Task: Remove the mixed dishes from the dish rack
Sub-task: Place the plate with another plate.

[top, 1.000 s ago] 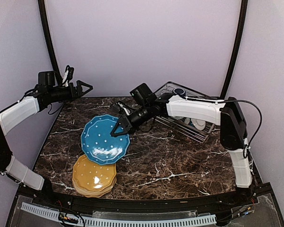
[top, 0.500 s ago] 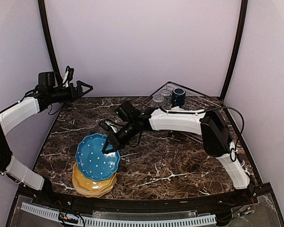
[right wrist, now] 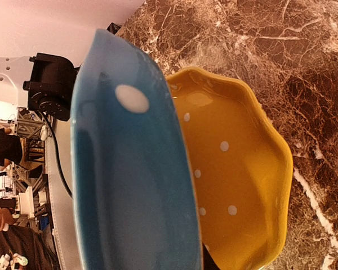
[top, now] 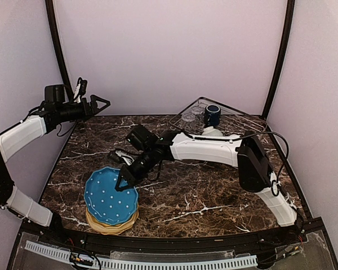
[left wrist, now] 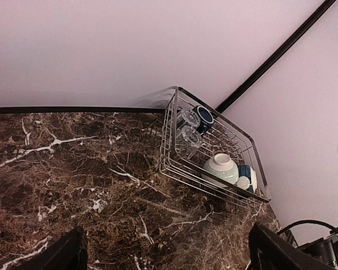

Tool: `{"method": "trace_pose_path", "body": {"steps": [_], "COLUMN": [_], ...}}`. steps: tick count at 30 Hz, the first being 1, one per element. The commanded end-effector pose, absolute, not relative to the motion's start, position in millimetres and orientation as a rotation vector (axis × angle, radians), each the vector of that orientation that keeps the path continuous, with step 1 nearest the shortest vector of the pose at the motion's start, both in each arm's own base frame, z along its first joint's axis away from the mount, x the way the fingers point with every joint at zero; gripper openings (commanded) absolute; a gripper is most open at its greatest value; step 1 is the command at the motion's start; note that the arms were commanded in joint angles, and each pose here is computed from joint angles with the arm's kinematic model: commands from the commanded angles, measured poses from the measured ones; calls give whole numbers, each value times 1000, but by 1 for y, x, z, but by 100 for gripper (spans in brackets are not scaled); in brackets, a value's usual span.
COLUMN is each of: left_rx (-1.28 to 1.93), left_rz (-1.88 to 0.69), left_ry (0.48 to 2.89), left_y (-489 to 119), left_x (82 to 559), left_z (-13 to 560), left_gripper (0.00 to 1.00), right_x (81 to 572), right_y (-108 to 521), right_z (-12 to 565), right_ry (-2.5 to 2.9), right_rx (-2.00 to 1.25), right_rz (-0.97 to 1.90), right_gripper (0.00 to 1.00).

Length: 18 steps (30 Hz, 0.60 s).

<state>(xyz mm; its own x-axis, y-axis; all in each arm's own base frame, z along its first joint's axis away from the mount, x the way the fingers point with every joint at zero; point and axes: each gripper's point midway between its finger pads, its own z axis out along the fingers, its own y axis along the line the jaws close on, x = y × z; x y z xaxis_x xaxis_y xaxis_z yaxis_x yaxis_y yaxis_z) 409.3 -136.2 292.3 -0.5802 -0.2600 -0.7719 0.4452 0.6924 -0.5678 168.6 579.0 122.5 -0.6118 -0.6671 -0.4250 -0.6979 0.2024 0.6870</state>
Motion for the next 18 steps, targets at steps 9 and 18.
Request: {"method": "trace_pose_path", "body": {"steps": [9, 18], "left_rx": [158, 157], "left_rz": [-985, -990], "left_ry": [1930, 1934], "left_y": [-137, -138], "left_x": [403, 404], "left_z": [303, 301], "left_gripper": [99, 99], "right_x": [182, 182], "right_y": [583, 567], "right_z": [147, 147], "right_ry": [2297, 2291], "right_rx": [-1395, -1442], "right_rz": [1233, 1051], "right_gripper": [41, 58]}}
